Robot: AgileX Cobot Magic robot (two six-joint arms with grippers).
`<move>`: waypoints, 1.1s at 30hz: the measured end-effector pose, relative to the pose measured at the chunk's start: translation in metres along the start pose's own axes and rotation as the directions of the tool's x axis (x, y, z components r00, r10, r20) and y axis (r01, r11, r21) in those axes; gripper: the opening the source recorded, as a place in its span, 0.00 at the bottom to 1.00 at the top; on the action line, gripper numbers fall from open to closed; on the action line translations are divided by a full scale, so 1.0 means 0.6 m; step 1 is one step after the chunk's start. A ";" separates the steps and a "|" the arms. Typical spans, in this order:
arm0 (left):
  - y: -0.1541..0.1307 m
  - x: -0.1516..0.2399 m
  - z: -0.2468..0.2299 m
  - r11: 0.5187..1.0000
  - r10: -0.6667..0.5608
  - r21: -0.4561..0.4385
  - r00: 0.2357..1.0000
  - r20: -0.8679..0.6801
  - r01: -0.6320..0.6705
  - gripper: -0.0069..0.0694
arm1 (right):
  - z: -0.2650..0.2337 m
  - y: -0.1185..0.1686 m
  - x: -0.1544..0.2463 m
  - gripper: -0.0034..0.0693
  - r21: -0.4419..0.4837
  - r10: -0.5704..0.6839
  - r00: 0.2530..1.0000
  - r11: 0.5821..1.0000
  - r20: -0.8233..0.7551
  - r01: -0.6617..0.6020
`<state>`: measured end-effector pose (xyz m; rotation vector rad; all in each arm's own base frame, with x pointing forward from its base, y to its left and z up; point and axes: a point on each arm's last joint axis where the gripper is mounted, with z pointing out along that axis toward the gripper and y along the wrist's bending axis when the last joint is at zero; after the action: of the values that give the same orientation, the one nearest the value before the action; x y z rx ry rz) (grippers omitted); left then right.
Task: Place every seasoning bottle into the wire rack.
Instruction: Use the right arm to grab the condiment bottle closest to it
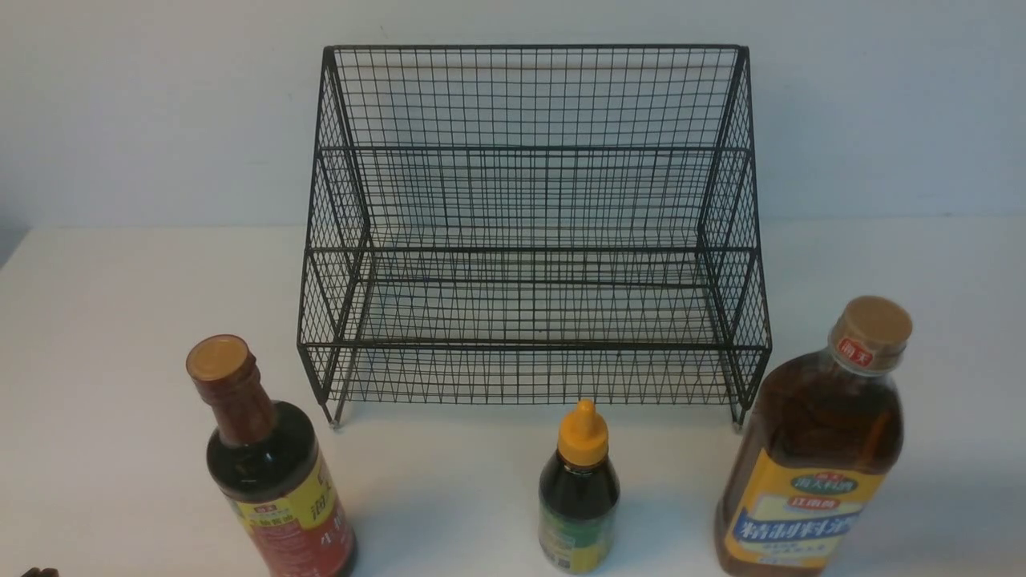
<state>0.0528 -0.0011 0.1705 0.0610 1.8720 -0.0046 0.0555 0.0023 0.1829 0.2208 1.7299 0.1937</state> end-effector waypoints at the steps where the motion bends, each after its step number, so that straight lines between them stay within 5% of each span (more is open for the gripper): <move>1: 0.000 0.000 0.000 1.000 0.000 0.000 1.000 0.000 0.000 0.08 | 0.000 0.001 0.000 0.03 -0.010 0.050 0.999 0.999 0.001 -0.050; 2: 0.000 0.000 0.000 1.000 0.000 0.000 1.000 0.000 0.000 0.08 | 0.000 0.007 -0.004 0.03 -0.052 0.286 0.958 0.957 0.014 -0.285; 4: 0.000 0.000 0.000 1.000 0.000 0.000 1.000 0.000 0.000 0.08 | -0.001 0.009 -0.010 0.03 -0.089 0.471 0.882 0.880 0.034 -0.466; 6: 0.000 0.000 0.000 1.000 0.000 0.000 1.000 0.000 0.000 0.08 | -0.002 0.010 -0.021 0.03 -0.139 0.653 0.755 0.755 0.063 -0.641; 9: 0.000 0.000 0.000 1.000 0.000 0.000 1.000 0.000 0.000 0.08 | -0.002 0.008 -0.026 0.03 -0.168 0.750 0.657 0.659 0.073 -0.734; 11: 0.000 0.000 0.000 1.000 0.000 0.000 1.000 0.000 0.000 0.08 | -0.002 0.009 -0.026 0.03 -0.174 0.773 0.631 0.631 0.063 -0.756; 14: 0.000 0.000 0.000 1.000 0.000 0.000 1.000 0.000 0.000 0.08 | -0.006 0.018 -0.034 0.03 -0.188 0.729 0.683 0.677 0.036 -0.712; 17: 0.000 0.000 0.000 1.000 0.000 0.000 1.000 0.000 0.000 0.08 | -0.045 0.048 -0.119 0.03 -0.300 0.511 0.844 0.841 0.162 -0.451; 19: 0.000 0.000 0.000 1.000 0.000 0.000 1.000 0.000 0.000 0.08 | -0.081 0.069 -0.179 0.03 -0.330 0.337 0.895 0.914 0.292 -0.237; 21: 0.000 0.000 0.000 1.000 0.000 0.000 1.000 0.000 0.000 0.08 | -0.101 0.086 -0.216 0.03 -0.332 0.216 0.915 0.938 0.339 -0.098; 24: 0.000 0.000 0.000 1.000 0.000 0.000 1.000 0.000 0.000 0.08 | -0.120 0.122 -0.269 0.03 -0.391 0.061 0.956 0.919 0.288 0.059; 28: 0.000 0.000 0.000 1.000 0.000 0.000 1.000 0.000 0.000 0.08 | -0.105 0.152 -0.289 0.07 -0.492 -0.055 0.996 0.867 0.074 0.084; 33: 0.000 0.000 0.000 1.000 0.000 0.000 1.000 0.000 0.000 0.08 | -0.048 0.159 -0.306 0.21 -0.498 -0.160 0.979 0.864 -0.130 0.075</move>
<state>0.0528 -0.0011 0.1705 0.0610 1.8720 -0.0046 0.0611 0.0476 0.3865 -0.2860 1.7922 0.5675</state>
